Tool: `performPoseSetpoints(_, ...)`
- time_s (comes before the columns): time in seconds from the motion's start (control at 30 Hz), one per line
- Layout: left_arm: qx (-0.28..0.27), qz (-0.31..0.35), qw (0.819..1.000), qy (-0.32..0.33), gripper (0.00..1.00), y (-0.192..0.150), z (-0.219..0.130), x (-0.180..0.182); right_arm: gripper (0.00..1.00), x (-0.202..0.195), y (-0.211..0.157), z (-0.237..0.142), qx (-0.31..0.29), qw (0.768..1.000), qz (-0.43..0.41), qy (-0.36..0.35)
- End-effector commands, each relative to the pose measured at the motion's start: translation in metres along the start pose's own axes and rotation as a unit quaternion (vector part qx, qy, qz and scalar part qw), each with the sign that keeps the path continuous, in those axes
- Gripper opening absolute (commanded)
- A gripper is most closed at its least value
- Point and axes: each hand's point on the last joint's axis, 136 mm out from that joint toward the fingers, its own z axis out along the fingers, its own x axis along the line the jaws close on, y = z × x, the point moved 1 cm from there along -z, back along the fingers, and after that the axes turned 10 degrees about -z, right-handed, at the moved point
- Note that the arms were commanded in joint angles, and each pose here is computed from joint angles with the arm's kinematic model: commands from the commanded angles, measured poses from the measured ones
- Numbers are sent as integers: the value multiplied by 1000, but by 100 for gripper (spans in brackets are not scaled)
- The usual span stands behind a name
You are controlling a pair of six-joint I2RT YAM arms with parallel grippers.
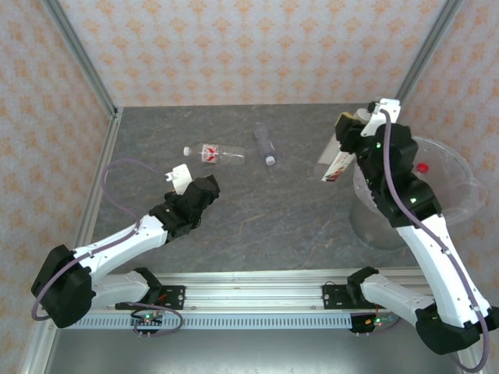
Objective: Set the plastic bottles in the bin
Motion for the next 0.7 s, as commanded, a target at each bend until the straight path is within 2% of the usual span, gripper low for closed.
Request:
performPoseSetpoints(0.0,-4,-18,1000,24,100,5,3,14,0,-33,7,-11,22,997,-45,-59)
performPoseSetpoints(0.23,0,-21,999,42,100,6,7,28,0,-90,19,-19,29,989,-32,-141)
performPoseSetpoints(0.4,8,-30,998,47,100,3,11,34,0,-147,11,-23,59,961,-44,-266)
performPoseSetpoints(0.53,14,-34,998,50,100,2,13,38,0,-181,4,-26,66,944,-18,-322)
performPoseSetpoints(0.6,14,-36,998,52,100,2,14,39,1,-196,-9,-24,97,928,-30,-357)
performPoseSetpoints(0.67,13,-37,998,52,100,3,13,40,6,-199,-28,-19,145,922,-33,-358)
